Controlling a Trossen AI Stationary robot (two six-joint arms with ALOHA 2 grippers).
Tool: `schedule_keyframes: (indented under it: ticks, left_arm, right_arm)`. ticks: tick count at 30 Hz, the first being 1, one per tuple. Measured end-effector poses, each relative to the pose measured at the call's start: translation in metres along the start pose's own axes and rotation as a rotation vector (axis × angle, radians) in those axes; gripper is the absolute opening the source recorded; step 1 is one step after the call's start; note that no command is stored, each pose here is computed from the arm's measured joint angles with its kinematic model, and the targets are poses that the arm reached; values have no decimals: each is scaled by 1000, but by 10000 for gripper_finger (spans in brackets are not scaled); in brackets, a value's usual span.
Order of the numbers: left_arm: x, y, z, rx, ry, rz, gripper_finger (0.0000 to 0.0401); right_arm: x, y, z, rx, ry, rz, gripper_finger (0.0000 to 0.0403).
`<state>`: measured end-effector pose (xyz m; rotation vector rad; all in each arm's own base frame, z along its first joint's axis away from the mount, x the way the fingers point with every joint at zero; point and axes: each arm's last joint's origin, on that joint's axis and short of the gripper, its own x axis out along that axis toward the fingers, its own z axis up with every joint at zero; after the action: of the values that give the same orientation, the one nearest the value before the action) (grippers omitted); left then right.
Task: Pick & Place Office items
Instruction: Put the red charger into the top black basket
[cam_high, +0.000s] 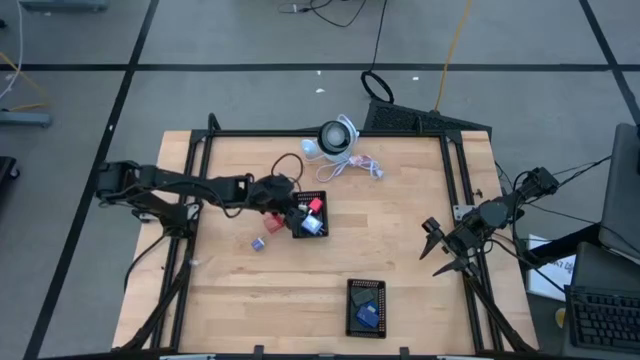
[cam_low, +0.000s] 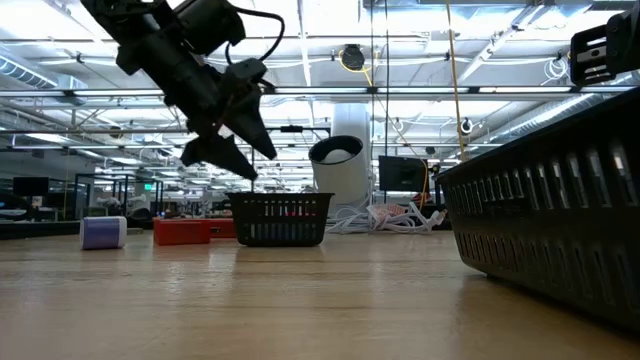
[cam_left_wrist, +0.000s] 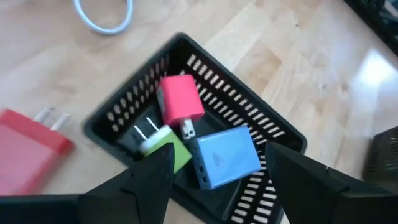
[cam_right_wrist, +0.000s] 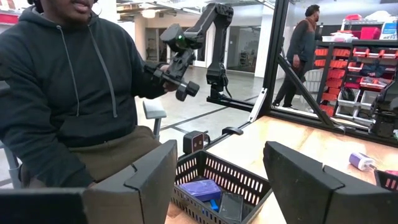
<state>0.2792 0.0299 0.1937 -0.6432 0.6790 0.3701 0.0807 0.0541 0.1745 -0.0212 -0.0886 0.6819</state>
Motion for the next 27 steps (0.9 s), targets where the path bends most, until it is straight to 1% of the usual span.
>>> schedule_keyframes:
  ticks: [2, 6, 10, 13, 15, 17, 20, 21, 22, 24, 27]
  left_arm:
    - [-9, 4, 5, -1, -9, 2, 244]
    - [-29, 15, 12, 22, -21, 57, 231]
    - [-42, 29, 11, 54, -14, 209, 215]
    - [-46, 38, 7, 143, 17, 351, 199]
    - [-46, 40, 7, 214, 24, 385, 188]
    - [-46, 40, 6, 285, 46, 387, 178]
    - [-46, 39, 6, 375, 68, 358, 165]
    - [-46, 39, 7, 388, 67, 357, 161]
    - [-46, 41, 8, 383, 62, 359, 159]
    - [-46, 45, 10, 335, 64, 351, 159]
    - [-41, 52, 12, 262, 104, 306, 178]
  right_arm:
    - [0, 0, 0, 0, 0, 0, 228]
    - [0, 0, 0, 0, 0, 0, 231]
    - [0, 0, 0, 0, 1, 0, 230]
    - [0, 0, 0, 0, 0, 0, 227]
    - [0, 0, 0, 0, 0, 0, 227]
    - [0, 0, 0, 0, 0, 0, 229]
    - [0, 0, 0, 0, 0, 0, 231]
    - [0, 0, 0, 0, 0, 0, 232]
    - [0, 0, 0, 0, 0, 0, 232]
    - [0, 0, 0, 0, 0, 0, 232]
    - [0, 0, 0, 0, 0, 0, 230]
